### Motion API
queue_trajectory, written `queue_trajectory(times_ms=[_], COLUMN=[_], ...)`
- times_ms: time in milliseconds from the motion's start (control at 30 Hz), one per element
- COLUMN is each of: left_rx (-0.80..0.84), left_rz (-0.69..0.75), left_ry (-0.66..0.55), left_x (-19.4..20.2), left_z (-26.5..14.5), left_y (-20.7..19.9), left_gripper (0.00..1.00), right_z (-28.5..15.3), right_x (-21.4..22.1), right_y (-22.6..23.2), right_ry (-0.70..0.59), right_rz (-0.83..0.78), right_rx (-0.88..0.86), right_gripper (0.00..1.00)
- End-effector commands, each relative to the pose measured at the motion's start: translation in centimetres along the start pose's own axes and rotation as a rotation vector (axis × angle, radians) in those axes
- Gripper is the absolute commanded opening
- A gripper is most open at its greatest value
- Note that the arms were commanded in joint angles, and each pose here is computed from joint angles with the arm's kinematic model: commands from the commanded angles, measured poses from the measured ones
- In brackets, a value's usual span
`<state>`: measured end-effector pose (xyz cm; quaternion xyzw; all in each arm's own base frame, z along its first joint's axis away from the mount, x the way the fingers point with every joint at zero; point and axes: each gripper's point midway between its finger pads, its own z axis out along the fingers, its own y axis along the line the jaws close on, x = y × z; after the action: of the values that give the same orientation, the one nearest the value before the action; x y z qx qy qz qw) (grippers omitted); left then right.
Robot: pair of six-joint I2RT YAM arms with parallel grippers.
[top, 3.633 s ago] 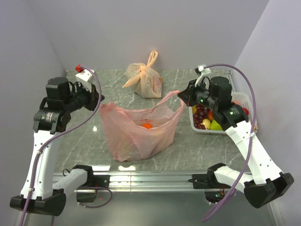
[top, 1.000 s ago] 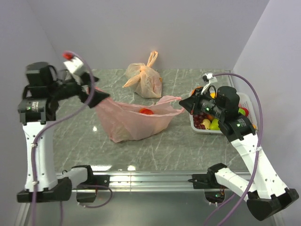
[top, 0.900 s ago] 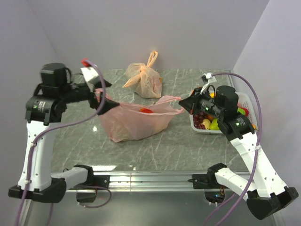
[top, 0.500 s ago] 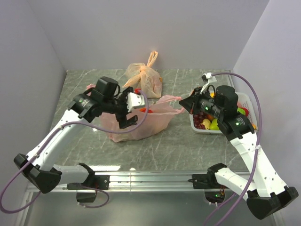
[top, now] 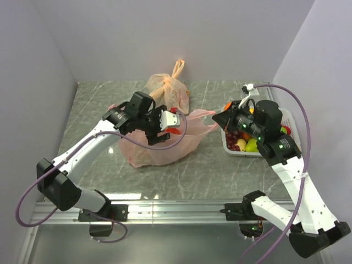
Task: Place the fake fruits into the plastic bag and tie a complex knot
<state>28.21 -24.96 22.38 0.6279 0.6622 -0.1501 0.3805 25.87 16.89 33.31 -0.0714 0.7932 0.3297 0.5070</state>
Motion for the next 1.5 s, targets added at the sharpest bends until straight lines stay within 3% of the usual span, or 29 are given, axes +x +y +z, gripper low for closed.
queue_trajectory(times_ms=[0,33,67,133,233,300,333,400,433,500,533,600,700,1000,1233,1467], left_rx=[0.137,0.174,0.244,0.292,0.353,0.359,0.359,0.352,0.349,0.360,0.362,0.372,0.396,0.427,0.440,0.448], left_rz=[0.051,0.050,0.037,0.036,0.032,0.016,0.001,-0.002,-0.010,0.008,0.013,0.049,0.050,0.064,0.070,0.089], left_ry=[-0.104,-0.117,-0.139,-0.147,-0.151,-0.159,-0.176,-0.204,-0.215,-0.227,-0.235,-0.232,-0.228,-0.209,-0.217,-0.230], left_x=[-1.7,-1.8,-1.9,-1.6,-0.9,-0.4,-0.4,-0.5,-0.4,-0.3,-0.2,0.1,0.3,0.4,0.2,0.1], left_z=[-0.5,-0.8,-1.6,-2.2,-3.2,-3.7,-3.9,-4.2,-4.4,-4.9,-5.2,-5.2,-5.3,-5.1,-5.2,-5.4], left_y=[-2.8,-3.7,-5.5,-6.9,-8.8,-9.1,-9.0,-8.7,-8.4,-8.4,-8.3,-8.2,-8.2,-7.3,-7.0,-7.4], left_gripper=[0.81,0.75,0.63,0.55,0.35,0.08,0.01,0.01,0.00,0.01,0.00,0.01,0.01,0.01,0.01,0.01], right_z=[-1.8,-2.1,-2.6,-3.3,-4.2,-4.4,-4.3,-4.2,-4.3,-4.5,-4.6,-5.0,-5.9,-8.5,-9.0,-3.9], right_x=[-2.8,-2.9,-3.2,-3.6,-3.4,-2.7,-2.3,-1.5,-1.4,-0.4,-0.2,1.1,1.7,3.2,5.4,4.8], right_y=[1.9,2.1,2.0,2.4,3.0,3.5,3.9,4.7,4.7,4.6,4.0,3.0,2.2,4.9,3.8,4.3], right_ry=[-0.087,-0.094,-0.105,-0.122,-0.129,-0.113,-0.101,-0.068,-0.063,-0.026,-0.031,0.011,0.020,-0.038,-0.008,-0.081], right_rz=[-0.010,-0.004,0.002,0.024,0.063,0.076,0.062,0.036,-0.029,-0.148,-0.264,-0.367,-0.642,-1.009,-1.126,-1.100], right_rx=[-0.038,-0.038,-0.027,-0.024,-0.041,-0.078,-0.111,-0.170,-0.185,-0.212,-0.202,-0.193,-0.222,-0.452,-0.472,-0.591], right_gripper=[0.00,0.00,0.00,0.00,0.00,0.00,0.07,0.34,0.61,0.80,0.97,1.00,1.00,1.00,1.00,1.00])
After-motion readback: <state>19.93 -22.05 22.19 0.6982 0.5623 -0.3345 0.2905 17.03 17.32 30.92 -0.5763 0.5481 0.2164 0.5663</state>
